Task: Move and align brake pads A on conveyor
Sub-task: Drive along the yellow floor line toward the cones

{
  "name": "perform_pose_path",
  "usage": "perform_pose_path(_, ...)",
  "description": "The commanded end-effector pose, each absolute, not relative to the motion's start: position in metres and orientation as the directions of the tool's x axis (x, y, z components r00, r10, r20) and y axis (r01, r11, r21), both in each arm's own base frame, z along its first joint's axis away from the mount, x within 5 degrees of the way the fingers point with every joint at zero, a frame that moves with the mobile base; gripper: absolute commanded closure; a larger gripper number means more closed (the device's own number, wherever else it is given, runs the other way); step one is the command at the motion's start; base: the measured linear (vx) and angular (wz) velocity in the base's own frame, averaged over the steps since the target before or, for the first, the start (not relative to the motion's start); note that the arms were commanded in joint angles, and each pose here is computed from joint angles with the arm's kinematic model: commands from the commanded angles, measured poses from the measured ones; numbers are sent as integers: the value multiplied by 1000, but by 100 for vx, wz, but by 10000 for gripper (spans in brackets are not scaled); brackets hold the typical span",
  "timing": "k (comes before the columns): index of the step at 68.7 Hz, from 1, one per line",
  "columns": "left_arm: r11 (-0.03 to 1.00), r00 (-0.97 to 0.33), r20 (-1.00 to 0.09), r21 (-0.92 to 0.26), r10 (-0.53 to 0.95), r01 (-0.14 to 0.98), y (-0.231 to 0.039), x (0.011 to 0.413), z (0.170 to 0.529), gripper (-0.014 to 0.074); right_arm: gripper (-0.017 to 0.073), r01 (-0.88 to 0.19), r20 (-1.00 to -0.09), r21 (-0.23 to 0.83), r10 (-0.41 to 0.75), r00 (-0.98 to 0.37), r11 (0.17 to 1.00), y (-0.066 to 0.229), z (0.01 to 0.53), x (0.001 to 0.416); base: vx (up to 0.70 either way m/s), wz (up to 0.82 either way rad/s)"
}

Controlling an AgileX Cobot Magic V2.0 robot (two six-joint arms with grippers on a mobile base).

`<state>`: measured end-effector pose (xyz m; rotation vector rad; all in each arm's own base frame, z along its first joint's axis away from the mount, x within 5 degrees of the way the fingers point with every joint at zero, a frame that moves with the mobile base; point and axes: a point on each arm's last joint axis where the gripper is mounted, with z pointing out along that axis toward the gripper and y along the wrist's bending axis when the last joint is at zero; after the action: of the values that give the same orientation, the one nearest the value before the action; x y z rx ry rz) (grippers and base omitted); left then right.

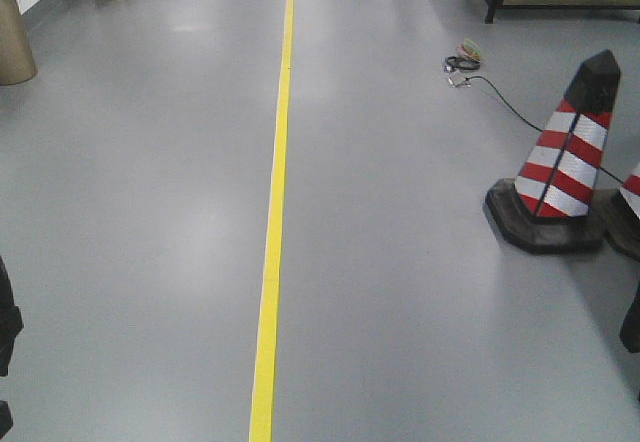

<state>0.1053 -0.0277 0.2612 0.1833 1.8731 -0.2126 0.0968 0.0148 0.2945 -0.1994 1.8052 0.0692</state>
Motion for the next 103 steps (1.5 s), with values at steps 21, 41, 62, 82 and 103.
perform_pose_path(21, 966, -195, -981, -60, -10, 251, -30, 109, 279, 600, 564, -143, -989, -75, -92, -114, 987, 13, 313, 99, 66, 2)
perform_pose_path(41, 966, -195, -981, -60, -10, 251, -30, 109, 279, 600, 564, -143, -989, -75, -92, -114, 987, 13, 313, 99, 62, -5)
perform_pose_path(62, 966, -195, -981, -60, -10, 251, -30, 109, 279, 600, 564, -143, -989, -75, -92, -114, 987, 13, 313, 99, 58, -8)
perform_pose_path(82, 966, -195, -981, -60, -10, 251, -30, 109, 279, 600, 564, -143, -989, -75, -92, -114, 987, 13, 313, 99, 51, -2)
perform_pose_path(103, 966, -195, -981, -60, -10, 251, -30, 109, 279, 600, 564, -143, -989, -75, -92, -114, 987, 13, 313, 99, 44, -15)
